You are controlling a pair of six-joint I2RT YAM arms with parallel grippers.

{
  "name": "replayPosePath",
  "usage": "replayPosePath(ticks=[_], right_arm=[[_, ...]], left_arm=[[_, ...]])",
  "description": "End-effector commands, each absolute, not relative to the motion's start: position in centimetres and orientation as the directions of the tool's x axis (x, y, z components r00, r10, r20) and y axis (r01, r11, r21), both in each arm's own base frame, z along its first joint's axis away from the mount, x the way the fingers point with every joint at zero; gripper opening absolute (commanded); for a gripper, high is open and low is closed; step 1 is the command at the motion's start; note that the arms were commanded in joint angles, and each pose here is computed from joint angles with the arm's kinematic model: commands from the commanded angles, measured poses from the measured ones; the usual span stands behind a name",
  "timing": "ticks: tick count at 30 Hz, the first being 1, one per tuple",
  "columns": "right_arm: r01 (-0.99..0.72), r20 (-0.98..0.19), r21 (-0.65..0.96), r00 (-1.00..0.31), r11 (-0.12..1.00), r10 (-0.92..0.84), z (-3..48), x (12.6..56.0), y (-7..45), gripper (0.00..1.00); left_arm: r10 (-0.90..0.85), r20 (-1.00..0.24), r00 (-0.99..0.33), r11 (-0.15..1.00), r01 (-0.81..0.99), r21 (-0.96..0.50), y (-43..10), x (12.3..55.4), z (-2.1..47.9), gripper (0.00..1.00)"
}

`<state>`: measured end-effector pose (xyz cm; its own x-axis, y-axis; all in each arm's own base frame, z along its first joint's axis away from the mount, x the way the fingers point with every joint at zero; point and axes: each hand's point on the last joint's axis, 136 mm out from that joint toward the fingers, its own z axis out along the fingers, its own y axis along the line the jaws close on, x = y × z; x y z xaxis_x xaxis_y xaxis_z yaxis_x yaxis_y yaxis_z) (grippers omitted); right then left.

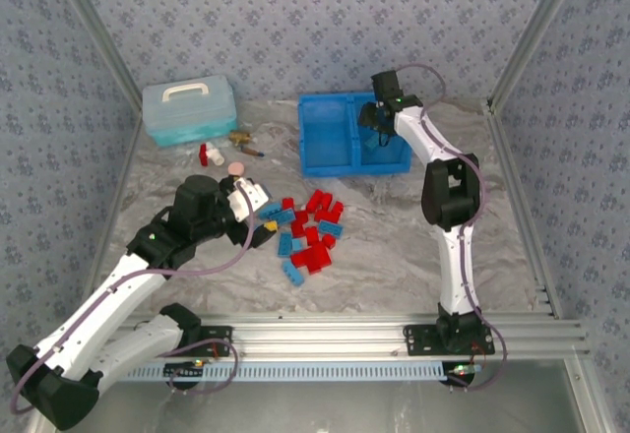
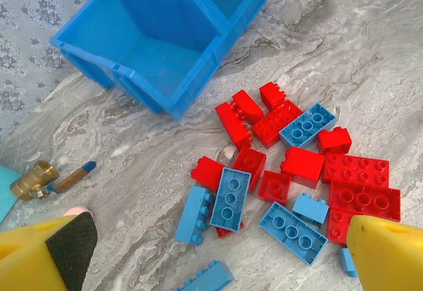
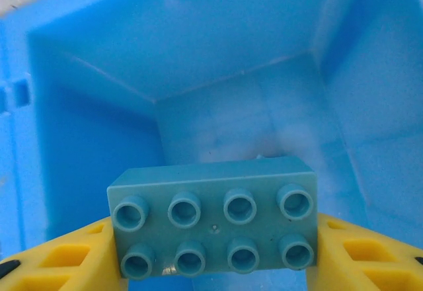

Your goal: Sort the legos into containers by color

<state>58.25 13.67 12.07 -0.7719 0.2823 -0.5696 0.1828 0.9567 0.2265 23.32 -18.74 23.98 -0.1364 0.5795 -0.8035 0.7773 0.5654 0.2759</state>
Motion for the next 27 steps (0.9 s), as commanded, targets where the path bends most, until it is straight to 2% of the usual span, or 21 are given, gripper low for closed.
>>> replayPosePath(ticks=[1, 6, 12, 15, 18, 20, 23, 25, 27], right_arm=[[0.217, -0.558, 0.265, -0.76, 0.94, 0.333, 13.8, 58.2, 13.8, 0.63], [0.194, -0.583, 0.284, -0.743, 0.939, 0.329, 16.4, 57.9, 13.8, 0.75], [0.144, -0.635, 0.32, -0.701, 0.936, 0.325, 21.4, 57.0, 13.9, 0.8], [0.098, -0.662, 0.336, -0.683, 0.937, 0.308, 24.2, 55.7, 14.3, 0.81], [0.01, -0.682, 0.345, -0.685, 0.939, 0.258, 25.7, 52.8, 16.0, 0.82], [-0.082, -0.723, 0.353, -0.656, 0.932, 0.216, 27.2, 50.5, 17.6, 0.83], [-0.198, -0.771, 0.304, -0.626, 0.932, 0.118, 28.2, 45.8, 19.2, 0.86], [-0.263, -0.799, 0.266, -0.598, 0.928, 0.06, 28.5, 42.4, 20.0, 0.89], [-0.337, -0.823, 0.238, -0.568, 0.911, 0.004, 28.6, 39.1, 21.0, 0.94]], left_arm=[[0.569, -0.815, -0.106, 0.563, 0.773, 0.292, -18.7, 23.3, 24.7, 0.99], [0.568, -0.815, -0.111, 0.559, 0.779, 0.284, -18.9, 23.3, 24.5, 0.99], [0.567, -0.815, -0.119, 0.557, 0.784, 0.274, -19.1, 23.4, 24.2, 0.99], [0.535, -0.831, -0.151, 0.606, 0.754, 0.254, -18.9, 24.1, 24.7, 0.99], [0.389, -0.88, -0.272, 0.753, 0.644, 0.133, -18.3, 25.9, 26.7, 0.99], [0.207, -0.885, -0.417, 0.864, 0.503, -0.035, -17.5, 27.1, 27.3, 0.99], [0.036, -0.808, -0.588, 0.935, 0.306, -0.181, -16.4, 28.0, 25.4, 0.99], [-0.064, -0.743, -0.666, 0.968, 0.14, -0.209, -14.9, 28.3, 23.5, 0.99], [-0.121, -0.689, -0.714, 0.97, 0.061, -0.234, -14.7, 28.3, 21.2, 0.99]])
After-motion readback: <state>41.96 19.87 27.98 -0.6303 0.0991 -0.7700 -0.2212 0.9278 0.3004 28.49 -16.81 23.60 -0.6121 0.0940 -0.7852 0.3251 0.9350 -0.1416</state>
